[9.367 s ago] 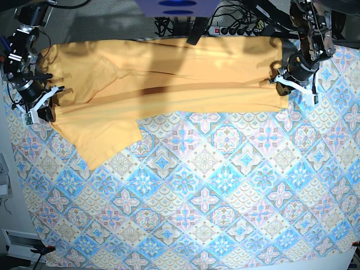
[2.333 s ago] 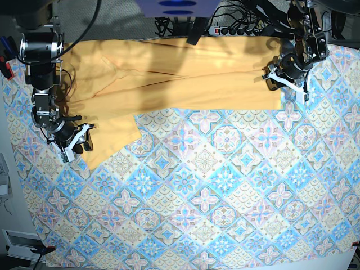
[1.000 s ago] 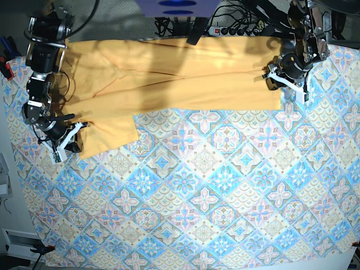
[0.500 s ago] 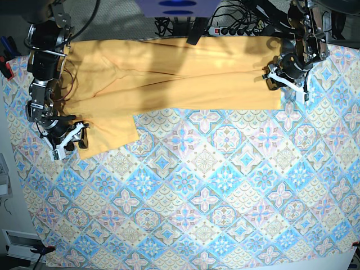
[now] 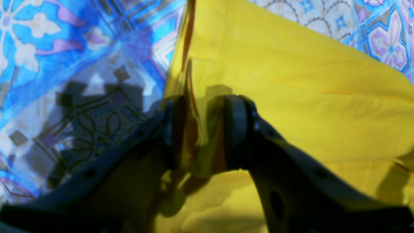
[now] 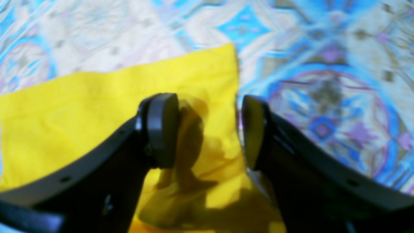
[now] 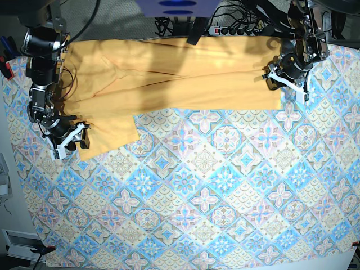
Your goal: Fold the T-shirt properly
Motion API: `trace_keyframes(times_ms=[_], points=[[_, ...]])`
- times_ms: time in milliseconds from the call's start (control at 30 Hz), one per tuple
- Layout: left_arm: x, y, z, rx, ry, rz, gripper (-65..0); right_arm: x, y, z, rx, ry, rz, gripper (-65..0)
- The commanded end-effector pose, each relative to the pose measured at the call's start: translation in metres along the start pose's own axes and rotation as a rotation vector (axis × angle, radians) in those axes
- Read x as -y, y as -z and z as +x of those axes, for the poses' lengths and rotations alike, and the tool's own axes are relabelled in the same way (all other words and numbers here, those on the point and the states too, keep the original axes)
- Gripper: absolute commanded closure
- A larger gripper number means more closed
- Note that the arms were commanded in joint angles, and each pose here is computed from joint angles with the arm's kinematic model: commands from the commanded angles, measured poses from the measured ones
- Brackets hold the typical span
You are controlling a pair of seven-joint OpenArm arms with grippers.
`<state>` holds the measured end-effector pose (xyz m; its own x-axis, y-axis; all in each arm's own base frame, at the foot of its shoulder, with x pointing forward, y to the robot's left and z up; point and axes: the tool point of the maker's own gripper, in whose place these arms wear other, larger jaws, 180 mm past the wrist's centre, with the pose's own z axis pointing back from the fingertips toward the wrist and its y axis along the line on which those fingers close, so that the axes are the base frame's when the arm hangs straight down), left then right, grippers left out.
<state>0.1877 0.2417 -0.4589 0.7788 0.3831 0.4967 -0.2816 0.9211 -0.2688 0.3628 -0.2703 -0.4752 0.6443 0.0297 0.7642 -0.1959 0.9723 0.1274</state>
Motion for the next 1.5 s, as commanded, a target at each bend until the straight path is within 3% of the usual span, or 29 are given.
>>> trace_keyframes(times_ms=[0,533,667,767,900,1000,1233,1467], points=[[-0.001,-0.002,0.007,0.021,0.009,0.001,-20.5,0.011,-0.003,0.021,0.048,-0.01,-0.018,-30.7],[-0.001,-0.002,0.007,0.021,0.009,0.001,-20.5,0.015,-0.006,0.019,0.035,-0.025,-0.018,-30.7],[-0.001,-0.002,0.007,0.021,0.009,0.001,-20.5,-0.01,0.001,0.005,-0.03,-0.1,0.064,-30.3],[-0.001,-0.002,0.007,0.021,0.009,0.001,-20.5,-0.017,0.004,0.001,-0.051,-0.126,0.085,-25.0],[-0.002,-0.003,0.008,0.021,0.008,0.002,-20.5,-0.018,0.004,-0.001,-0.057,-0.131,0.089,-9.8],[-0.002,-0.003,0.008,0.021,0.008,0.002,-20.5,-0.018,0.004,0.0,-0.055,-0.131,0.089,-3.1],[-0.002,-0.003,0.008,0.021,0.008,0.002,-20.5,-0.008,-0.001,0.033,0.041,-0.126,0.055,-0.6],[-0.002,-0.003,0.008,0.021,0.008,0.002,-20.5,0.004,-0.034,0.039,0.047,-0.196,-0.018,-0.6]])
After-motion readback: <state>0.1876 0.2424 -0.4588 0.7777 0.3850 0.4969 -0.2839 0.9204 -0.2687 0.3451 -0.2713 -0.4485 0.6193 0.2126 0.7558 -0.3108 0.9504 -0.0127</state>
